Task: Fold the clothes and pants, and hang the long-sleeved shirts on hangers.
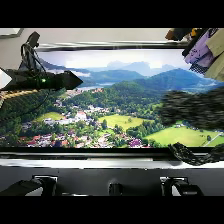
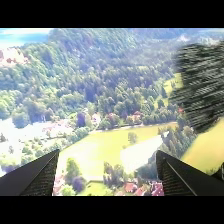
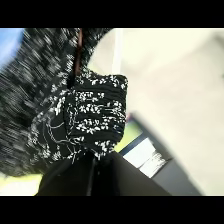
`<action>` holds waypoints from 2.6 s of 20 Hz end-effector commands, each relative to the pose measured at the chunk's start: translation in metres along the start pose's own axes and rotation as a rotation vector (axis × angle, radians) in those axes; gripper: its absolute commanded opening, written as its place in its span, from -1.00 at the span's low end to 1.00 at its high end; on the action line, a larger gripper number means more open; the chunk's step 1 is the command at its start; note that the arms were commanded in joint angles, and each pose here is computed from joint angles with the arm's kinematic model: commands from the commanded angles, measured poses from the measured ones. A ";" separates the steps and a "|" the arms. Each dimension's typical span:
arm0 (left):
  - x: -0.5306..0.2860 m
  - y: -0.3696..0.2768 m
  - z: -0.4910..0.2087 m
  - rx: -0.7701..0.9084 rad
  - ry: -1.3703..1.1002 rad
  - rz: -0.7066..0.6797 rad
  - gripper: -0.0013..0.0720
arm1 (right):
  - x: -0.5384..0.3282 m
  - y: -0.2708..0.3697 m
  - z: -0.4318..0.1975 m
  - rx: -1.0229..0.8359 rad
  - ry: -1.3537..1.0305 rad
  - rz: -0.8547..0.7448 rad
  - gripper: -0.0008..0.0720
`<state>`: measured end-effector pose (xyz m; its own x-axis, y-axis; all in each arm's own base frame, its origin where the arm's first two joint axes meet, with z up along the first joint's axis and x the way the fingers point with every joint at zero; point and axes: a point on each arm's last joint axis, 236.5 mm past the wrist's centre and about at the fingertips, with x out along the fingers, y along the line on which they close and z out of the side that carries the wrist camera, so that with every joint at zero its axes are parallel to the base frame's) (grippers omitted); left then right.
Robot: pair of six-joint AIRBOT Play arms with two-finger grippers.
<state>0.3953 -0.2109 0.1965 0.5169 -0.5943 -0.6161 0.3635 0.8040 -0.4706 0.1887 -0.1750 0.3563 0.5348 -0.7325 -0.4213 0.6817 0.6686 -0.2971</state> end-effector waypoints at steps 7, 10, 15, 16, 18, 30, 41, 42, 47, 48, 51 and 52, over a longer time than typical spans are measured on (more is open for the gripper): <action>0.001 -0.005 -0.003 0.007 0.011 -0.007 0.86 | 0.021 -0.050 0.123 0.179 -0.259 -0.375 -0.88; 0.001 -0.004 -0.003 0.007 0.011 -0.007 0.86 | 0.030 -0.074 0.145 0.244 -0.304 -0.412 -0.88; 0.002 -0.004 -0.004 0.006 0.013 -0.006 0.86 | 0.027 -0.110 0.167 0.287 -0.428 -0.474 -0.88; 0.002 -0.004 -0.004 0.005 0.014 -0.006 0.86 | 0.024 -0.116 0.173 0.302 -0.467 -0.480 -0.88; 0.004 -0.003 -0.006 0.003 0.019 -0.005 0.86 | 0.017 -0.118 0.194 0.273 -0.561 -0.471 -0.88; 0.008 0.000 -0.007 -0.002 0.029 -0.002 0.86 | 0.038 -0.192 0.171 0.422 -0.566 -0.550 -0.88; 0.009 0.000 -0.008 -0.004 0.031 -0.002 0.86 | 0.060 -0.185 0.141 0.477 -0.423 -0.439 0.11; 0.009 0.000 -0.008 -0.011 0.031 -0.002 0.86 | 0.046 -0.186 0.139 0.488 -0.425 -0.444 0.22; 0.007 0.002 -0.008 -0.102 0.031 0.002 0.86 | -0.065 -0.176 0.181 0.567 -0.732 -0.319 0.21; 0.007 0.002 -0.008 -0.103 0.031 0.002 0.86 | -0.071 -0.159 0.190 0.595 -0.765 -0.216 0.21; 0.007 0.003 -0.007 -0.121 0.029 0.004 0.86 | -0.040 -0.050 0.215 0.531 -0.680 0.272 0.17; 0.006 0.005 -0.008 -0.118 0.031 0.012 0.86 | -0.023 0.002 0.214 0.444 -0.609 0.441 0.14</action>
<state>0.3939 -0.2138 0.1865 0.4935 -0.5939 -0.6354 0.2808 0.8003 -0.5298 0.2008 -0.2515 0.5678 0.5992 -0.7718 0.2129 0.7380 0.6355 0.2270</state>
